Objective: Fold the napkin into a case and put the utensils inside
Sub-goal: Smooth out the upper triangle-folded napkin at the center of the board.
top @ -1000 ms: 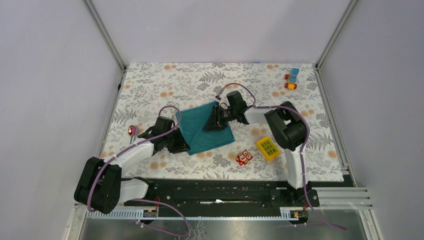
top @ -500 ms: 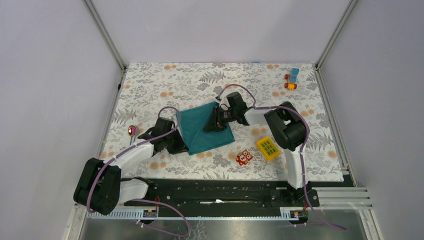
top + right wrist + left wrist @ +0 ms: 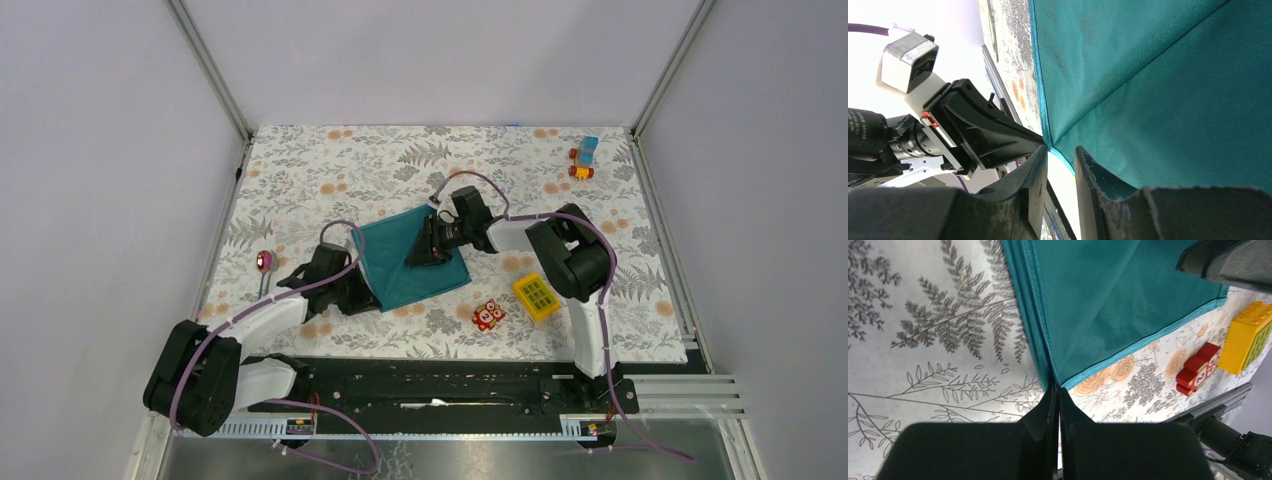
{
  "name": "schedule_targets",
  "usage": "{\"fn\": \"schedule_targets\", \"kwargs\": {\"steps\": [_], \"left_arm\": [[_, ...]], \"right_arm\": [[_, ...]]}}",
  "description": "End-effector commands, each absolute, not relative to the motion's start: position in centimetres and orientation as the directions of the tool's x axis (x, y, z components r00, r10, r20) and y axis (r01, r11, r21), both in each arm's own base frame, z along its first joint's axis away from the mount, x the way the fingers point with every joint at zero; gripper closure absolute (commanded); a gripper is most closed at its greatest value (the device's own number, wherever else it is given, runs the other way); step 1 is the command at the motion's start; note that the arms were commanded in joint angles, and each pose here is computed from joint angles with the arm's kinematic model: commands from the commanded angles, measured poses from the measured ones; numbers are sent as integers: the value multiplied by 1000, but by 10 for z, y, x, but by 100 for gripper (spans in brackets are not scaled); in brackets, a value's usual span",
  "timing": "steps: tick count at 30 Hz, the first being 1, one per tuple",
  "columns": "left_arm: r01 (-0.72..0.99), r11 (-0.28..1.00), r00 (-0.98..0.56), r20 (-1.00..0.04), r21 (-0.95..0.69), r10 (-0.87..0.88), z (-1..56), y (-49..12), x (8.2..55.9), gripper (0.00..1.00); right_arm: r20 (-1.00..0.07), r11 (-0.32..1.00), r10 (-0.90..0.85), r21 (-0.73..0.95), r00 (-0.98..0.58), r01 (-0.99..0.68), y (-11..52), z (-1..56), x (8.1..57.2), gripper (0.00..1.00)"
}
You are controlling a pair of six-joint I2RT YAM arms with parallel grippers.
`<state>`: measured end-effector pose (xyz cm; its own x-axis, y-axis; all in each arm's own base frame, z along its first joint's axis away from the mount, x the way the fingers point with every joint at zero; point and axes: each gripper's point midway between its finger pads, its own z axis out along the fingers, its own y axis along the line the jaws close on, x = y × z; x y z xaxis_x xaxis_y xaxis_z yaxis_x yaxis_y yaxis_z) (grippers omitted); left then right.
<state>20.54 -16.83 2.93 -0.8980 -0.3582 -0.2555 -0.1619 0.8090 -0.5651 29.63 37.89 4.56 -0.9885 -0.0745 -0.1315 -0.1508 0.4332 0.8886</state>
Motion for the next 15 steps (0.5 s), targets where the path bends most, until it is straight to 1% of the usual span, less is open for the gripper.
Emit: {"fn": "schedule_targets", "kwargs": {"steps": [1, 5, 7, 10, 13, 15], "left_arm": [[-149, 781, -889, -263, -607, -374, 33, -173, 203, 99], [-171, 785, -886, -255, -596, -387, 25, -170, 200, 98], [-185, 788, -886, -247, -587, -392, 22, -168, 198, 95], [-196, 791, -882, -248, -580, -400, 25, -165, 197, 88], [-178, 789, -871, -278, -588, -404, 42, -165, 201, 83], [-164, 784, -864, -297, -599, -408, 56, -165, 204, 75]], "right_arm": [[-149, 420, -83, 892, -985, -170, 385, 45, 295, 67], [-145, 418, -87, 893, -986, -169, 388, 46, 293, 67], [-145, 416, -91, 893, -985, -170, 390, 47, 293, 67], [-153, 417, -97, 891, -983, -179, 392, 49, 292, 67], [-159, 415, -101, 890, -982, -187, 394, 53, 294, 67], [-170, 412, -101, 890, -980, -197, 396, 57, 297, 67]]}}
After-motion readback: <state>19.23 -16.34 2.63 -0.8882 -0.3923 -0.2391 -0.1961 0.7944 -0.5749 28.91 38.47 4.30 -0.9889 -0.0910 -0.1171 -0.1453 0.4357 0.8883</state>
